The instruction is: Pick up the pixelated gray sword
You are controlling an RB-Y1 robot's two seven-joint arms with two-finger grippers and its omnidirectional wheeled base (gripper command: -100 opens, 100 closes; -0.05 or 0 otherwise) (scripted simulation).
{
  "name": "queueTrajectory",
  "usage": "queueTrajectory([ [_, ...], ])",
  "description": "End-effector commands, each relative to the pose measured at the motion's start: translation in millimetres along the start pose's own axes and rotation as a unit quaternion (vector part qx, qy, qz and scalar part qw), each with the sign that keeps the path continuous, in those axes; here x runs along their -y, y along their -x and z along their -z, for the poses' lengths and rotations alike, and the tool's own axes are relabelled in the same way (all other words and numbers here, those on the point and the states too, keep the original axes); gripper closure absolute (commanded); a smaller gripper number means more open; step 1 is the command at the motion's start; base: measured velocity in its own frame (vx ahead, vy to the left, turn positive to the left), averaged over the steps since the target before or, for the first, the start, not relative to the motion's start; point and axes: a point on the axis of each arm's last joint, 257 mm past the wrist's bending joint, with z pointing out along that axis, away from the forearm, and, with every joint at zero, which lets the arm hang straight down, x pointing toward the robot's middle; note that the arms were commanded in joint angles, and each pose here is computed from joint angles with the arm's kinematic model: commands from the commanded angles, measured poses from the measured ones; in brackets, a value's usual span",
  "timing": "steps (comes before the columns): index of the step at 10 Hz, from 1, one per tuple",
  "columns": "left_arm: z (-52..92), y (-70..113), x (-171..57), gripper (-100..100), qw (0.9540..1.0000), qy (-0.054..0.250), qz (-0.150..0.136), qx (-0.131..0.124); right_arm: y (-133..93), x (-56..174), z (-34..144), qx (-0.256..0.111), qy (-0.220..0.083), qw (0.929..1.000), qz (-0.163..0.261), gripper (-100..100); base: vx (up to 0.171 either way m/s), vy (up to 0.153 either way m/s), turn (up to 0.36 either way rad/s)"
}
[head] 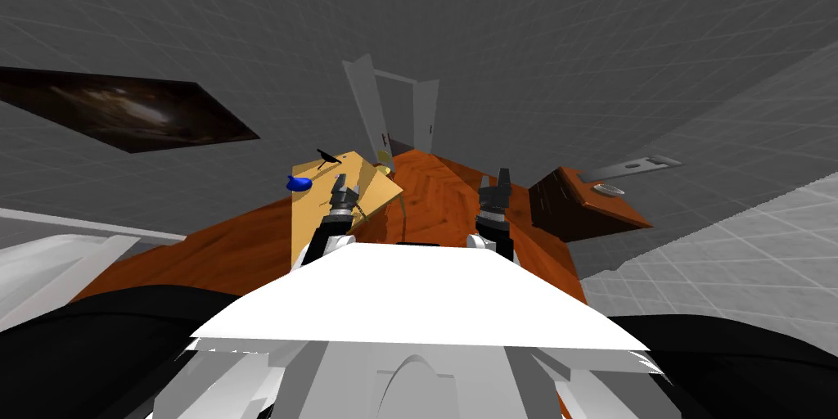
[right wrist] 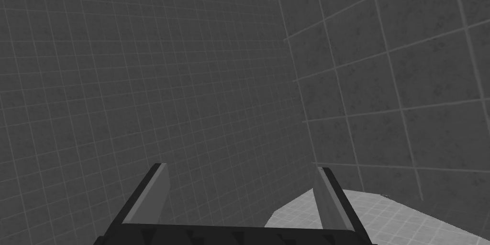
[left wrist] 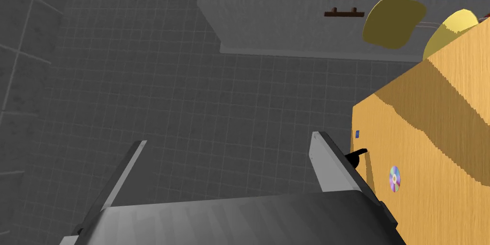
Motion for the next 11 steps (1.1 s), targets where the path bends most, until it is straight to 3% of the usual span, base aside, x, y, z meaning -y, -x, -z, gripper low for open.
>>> queueTrajectory([
  [1, 5.4, 7.8, -27, -100, 0.9988, 0.042, -0.024, 0.001, 0, 0, 0.0, 0.000, 0.000, 1.0000, 0.000, 0, -0.028, -0.003, -0.216],
  [4, 11.9, 15.2, -52, -100, 0.9955, 0.086, -0.040, 0.004, 0, 0, 0.0, 0.000, 0.000, 1.0000, 0.000, 0, -0.017, 0.007, -0.095],
  [5, 19.1, 22.6, -70, -100, 0.9914, 0.119, -0.055, 0.007, 0, 0, 0.0, 0.000, 0.000, 1.0000, 0.000, 0, -0.008, 0.010, -0.125],
  [6, 19.4, 22.8, -72, -100, 0.9910, 0.122, -0.055, 0.007, 0, 0, 0.0, 0.000, 0.000, 1.0000, 0.000, 0, -0.007, 0.009, -0.093],
  [7, 27.4, 30.7, -88, -100, 0.9861, 0.150, -0.070, 0.010, 0, 0, 0.0, 0.000, 0.000, 1.0000, 0.000, 0, -0.007, 0.012, -0.166],
  [8, 28.7, 31.3, -92, -100, 0.9849, 0.158, -0.070, 0.010, 0, 0, 0.0, 0.000, 0.000, 1.0000, 0.000, 0, -0.006, 0.014, -0.094],
  [9, 38.2, 39.8, -108, -100, 0.9784, 0.188, -0.085, 0.013, 0, 0, 0.0, 0.000, 0.000, 1.0000, 0.000, 0, -0.005, 0.019, -0.153],
  [10, 39.5, 40.3, -112, -100, 0.9770, 0.195, -0.085, 0.014, 0, 0, 0.0, 0.000, 0.000, 1.0000, 0.000, 0, -0.005, 0.019, -0.118],
  [11, 50.4, 49.1, -128, -100, 0.9692, 0.225, -0.099, 0.017, 0, 0, 0.0, 0.000, 0.000, 1.0000, 0.000, 0, -0.004, 0.020, -0.182],
])
